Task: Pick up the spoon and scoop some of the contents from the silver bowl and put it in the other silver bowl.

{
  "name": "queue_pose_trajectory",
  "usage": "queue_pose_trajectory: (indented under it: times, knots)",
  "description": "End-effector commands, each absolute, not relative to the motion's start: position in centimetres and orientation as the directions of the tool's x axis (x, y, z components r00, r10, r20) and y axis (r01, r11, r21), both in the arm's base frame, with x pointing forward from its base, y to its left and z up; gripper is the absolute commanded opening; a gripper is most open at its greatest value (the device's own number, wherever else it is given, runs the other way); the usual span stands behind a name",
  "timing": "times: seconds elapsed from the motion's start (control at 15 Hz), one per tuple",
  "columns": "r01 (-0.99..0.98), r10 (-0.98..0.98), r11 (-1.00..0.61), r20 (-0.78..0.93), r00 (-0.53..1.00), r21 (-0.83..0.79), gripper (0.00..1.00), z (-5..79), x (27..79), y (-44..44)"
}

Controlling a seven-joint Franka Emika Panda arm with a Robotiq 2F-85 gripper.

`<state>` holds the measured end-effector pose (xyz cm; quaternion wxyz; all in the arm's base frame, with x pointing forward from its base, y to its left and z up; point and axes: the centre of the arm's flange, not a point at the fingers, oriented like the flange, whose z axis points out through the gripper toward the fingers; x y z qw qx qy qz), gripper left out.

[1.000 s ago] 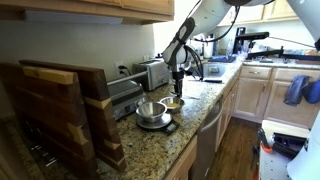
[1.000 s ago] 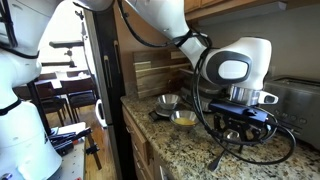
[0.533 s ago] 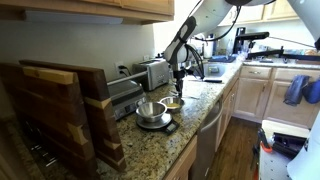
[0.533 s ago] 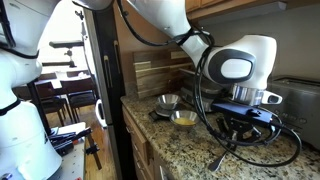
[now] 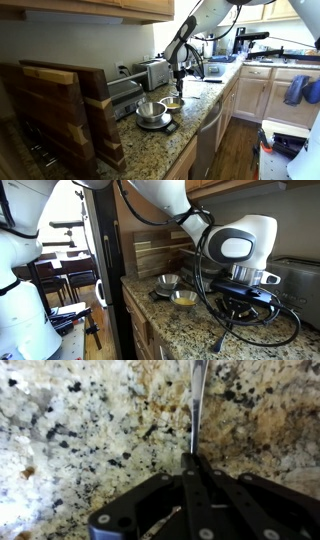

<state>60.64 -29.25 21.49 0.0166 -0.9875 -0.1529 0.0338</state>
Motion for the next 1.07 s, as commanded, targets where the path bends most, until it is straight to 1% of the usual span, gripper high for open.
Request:
queue_pose_trajectory:
  times: [0.0,0.47,1.0]
  knots:
    - [0.310,0.315,-0.948,-0.083,0.945,-0.069,0.06,24.1,58.5,-28.0]
    - [0.375,0.372,-0.927,-0.148,0.917,-0.007,0.06,28.8,57.3,-24.8]
    - [0.506,0.458,-0.861,-0.358,0.814,0.050,0.06,31.8,55.2,-16.3]
